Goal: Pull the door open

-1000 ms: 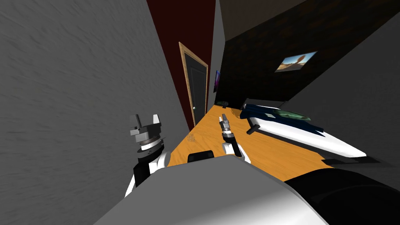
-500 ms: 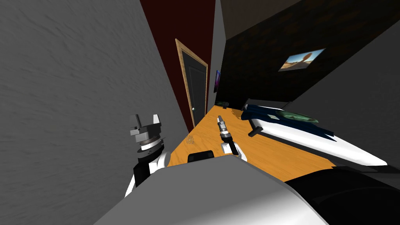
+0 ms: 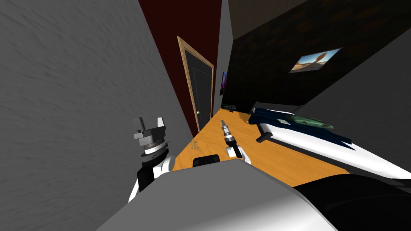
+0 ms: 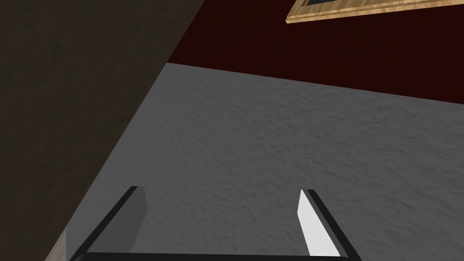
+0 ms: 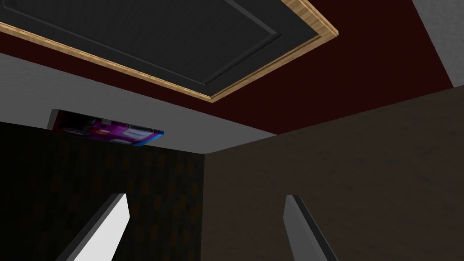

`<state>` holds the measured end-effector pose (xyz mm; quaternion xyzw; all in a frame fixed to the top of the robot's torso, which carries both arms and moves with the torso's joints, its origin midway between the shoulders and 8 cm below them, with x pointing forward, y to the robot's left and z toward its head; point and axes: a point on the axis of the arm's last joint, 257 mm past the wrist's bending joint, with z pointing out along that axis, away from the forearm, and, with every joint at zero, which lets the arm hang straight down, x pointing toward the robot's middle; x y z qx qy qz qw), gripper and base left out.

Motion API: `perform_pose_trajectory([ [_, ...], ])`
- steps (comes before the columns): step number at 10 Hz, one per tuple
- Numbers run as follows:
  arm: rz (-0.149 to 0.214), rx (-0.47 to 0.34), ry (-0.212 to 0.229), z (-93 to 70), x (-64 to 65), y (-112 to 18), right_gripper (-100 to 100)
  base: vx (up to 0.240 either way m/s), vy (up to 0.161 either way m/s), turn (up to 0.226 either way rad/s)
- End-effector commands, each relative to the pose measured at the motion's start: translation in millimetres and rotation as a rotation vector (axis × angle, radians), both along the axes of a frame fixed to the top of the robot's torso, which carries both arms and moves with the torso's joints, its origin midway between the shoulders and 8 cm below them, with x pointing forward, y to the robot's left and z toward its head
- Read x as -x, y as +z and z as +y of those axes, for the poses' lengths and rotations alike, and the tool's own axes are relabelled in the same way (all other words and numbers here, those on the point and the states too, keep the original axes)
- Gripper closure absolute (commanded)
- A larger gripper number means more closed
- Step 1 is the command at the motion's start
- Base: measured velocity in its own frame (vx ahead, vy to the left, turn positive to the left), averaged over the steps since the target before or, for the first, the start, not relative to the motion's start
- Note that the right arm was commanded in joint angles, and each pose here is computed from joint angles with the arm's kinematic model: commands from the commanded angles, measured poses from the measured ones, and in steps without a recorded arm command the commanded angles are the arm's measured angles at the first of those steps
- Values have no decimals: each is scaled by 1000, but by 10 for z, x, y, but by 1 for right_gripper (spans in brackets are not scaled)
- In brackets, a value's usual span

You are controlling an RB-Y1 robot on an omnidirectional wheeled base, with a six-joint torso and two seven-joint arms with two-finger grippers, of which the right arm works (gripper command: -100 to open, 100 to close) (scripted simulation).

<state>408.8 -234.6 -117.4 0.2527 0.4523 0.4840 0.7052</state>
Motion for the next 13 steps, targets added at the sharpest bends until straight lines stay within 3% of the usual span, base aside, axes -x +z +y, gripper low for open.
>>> perform_pose_trajectory([
  [1,13,47,-3,62,-48,-100,-100,145,-77,23],
  [13,87,360,6,520,-257,-881,-100,112,-74,19],
])
